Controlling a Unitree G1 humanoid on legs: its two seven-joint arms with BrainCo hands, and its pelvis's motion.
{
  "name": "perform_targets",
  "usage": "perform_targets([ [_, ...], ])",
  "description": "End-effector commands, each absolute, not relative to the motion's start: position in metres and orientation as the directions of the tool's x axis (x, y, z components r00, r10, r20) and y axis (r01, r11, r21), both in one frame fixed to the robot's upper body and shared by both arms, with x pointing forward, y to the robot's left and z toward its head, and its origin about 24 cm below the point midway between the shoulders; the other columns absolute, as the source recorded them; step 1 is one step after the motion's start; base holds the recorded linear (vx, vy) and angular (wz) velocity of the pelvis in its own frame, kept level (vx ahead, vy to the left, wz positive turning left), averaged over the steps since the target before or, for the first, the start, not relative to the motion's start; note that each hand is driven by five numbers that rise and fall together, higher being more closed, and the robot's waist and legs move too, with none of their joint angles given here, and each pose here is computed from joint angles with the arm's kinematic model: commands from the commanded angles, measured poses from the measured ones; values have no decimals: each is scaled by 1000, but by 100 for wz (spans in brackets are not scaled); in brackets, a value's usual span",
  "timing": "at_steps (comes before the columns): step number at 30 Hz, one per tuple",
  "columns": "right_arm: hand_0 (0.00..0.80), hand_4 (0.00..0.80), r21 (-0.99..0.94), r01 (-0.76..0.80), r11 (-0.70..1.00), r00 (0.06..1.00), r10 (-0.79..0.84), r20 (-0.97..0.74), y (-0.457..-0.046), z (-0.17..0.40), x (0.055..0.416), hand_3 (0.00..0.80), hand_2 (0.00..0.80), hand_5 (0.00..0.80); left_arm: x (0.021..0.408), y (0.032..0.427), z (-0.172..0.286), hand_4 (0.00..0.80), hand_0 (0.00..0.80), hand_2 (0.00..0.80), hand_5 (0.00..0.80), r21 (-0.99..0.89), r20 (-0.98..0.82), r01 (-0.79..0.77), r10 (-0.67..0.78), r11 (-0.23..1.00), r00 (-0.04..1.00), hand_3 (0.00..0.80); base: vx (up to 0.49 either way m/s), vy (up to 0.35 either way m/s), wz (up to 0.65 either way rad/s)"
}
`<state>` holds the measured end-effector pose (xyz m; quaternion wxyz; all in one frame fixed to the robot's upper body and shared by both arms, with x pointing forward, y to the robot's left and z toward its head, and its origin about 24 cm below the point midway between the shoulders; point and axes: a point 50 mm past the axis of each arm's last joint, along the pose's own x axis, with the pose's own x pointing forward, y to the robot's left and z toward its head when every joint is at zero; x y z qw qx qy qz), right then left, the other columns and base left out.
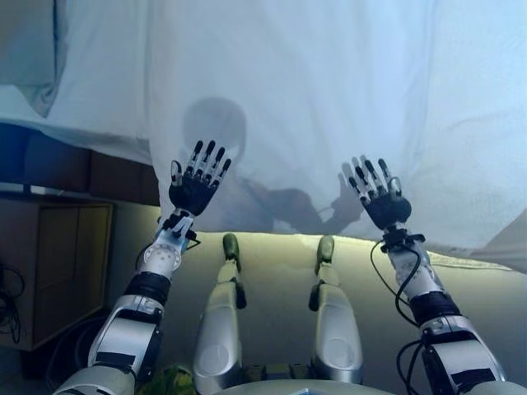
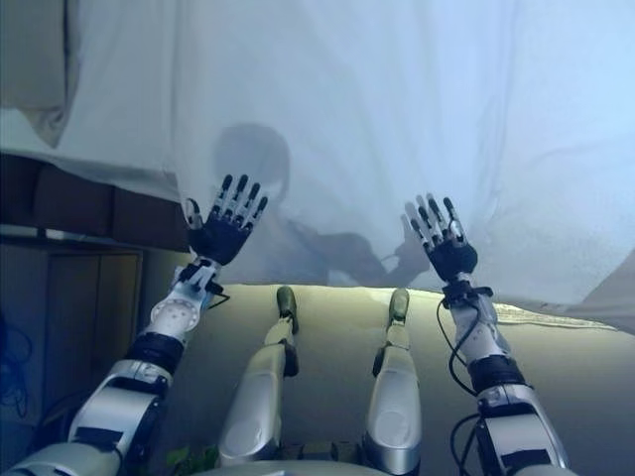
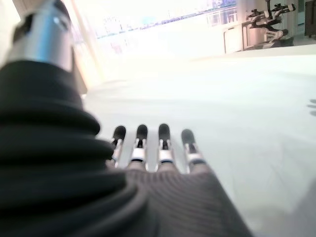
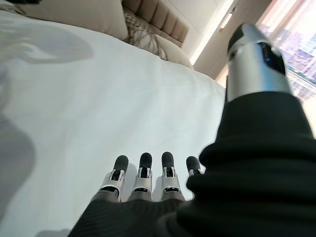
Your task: Make the bed neatly
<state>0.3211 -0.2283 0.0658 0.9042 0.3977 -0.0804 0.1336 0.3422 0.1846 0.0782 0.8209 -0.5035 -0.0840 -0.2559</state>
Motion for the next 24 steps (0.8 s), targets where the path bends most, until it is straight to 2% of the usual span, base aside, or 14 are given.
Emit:
perform_targets([
  [1,0,0,620,-454,639,879,206,431,-226,111,328,0,0,0,352,194,121,0,0,0,0,-668,562,652,-330,359,758,0,-63,103,-1],
  [8,0,0,532,-536,656,822,259,508,-218,139,331,0,0,0,351,182,154,0,0,0,0,-555,712,793,-348,251,609,0,-36,107,-3],
  [13,0,0,567,-520,639,841,264,473,-215,139,333,0,0,0,350,171,157,0,0,0,0,-533,744,824,-357,195,565,0,-5,106,-8],
  [19,0,0,605,-516,606,847,259,464,-221,126,330,0,0,0,355,174,141,0,0,0,0,-620,643,740,-373,259,669,0,4,102,-23],
  [22,0,0,666,-491,562,868,247,431,-225,114,330,0,0,0,359,180,125,0,0,0,0,-703,555,647,-341,295,759,0,19,135,-11],
  [24,0,0,695,-465,548,884,238,402,-231,101,328,0,0,0,359,183,116,0,0,0,0,-721,540,626,-326,298,776,0,19,115,-9],
])
